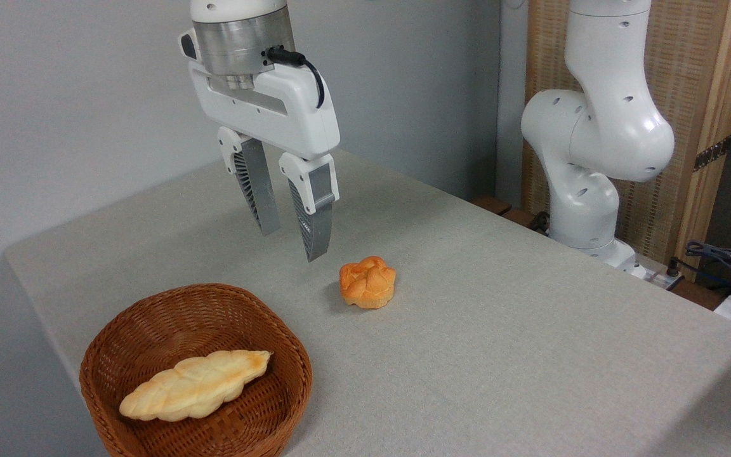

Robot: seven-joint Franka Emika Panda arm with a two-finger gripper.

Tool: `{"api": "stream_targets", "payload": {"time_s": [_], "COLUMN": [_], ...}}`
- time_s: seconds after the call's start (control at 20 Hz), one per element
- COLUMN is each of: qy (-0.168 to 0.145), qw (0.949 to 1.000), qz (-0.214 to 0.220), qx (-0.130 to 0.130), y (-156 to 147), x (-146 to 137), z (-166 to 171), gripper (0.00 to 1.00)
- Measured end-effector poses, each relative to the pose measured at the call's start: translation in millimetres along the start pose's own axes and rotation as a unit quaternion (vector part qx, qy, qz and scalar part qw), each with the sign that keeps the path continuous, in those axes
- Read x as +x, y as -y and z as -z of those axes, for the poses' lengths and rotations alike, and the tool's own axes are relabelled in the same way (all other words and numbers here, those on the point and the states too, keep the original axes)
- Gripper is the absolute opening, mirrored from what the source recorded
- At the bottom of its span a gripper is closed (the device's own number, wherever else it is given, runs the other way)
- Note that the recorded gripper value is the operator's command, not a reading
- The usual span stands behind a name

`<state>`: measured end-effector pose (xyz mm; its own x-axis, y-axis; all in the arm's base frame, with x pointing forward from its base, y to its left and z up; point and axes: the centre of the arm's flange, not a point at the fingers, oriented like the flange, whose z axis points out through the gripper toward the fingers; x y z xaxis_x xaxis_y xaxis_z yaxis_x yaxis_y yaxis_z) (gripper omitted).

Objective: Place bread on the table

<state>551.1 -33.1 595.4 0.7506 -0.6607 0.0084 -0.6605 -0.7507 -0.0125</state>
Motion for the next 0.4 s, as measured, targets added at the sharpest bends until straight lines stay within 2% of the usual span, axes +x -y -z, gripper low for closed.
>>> {"api": "stream_targets", "payload": {"time_s": [0.4], "qy": [0.001], "qw": [1.0], "qz": [-0.001], "qx": [-0.001], "y": [-0.8], "x": [0.4], "z": [-0.8], "gripper": [1.0]}}
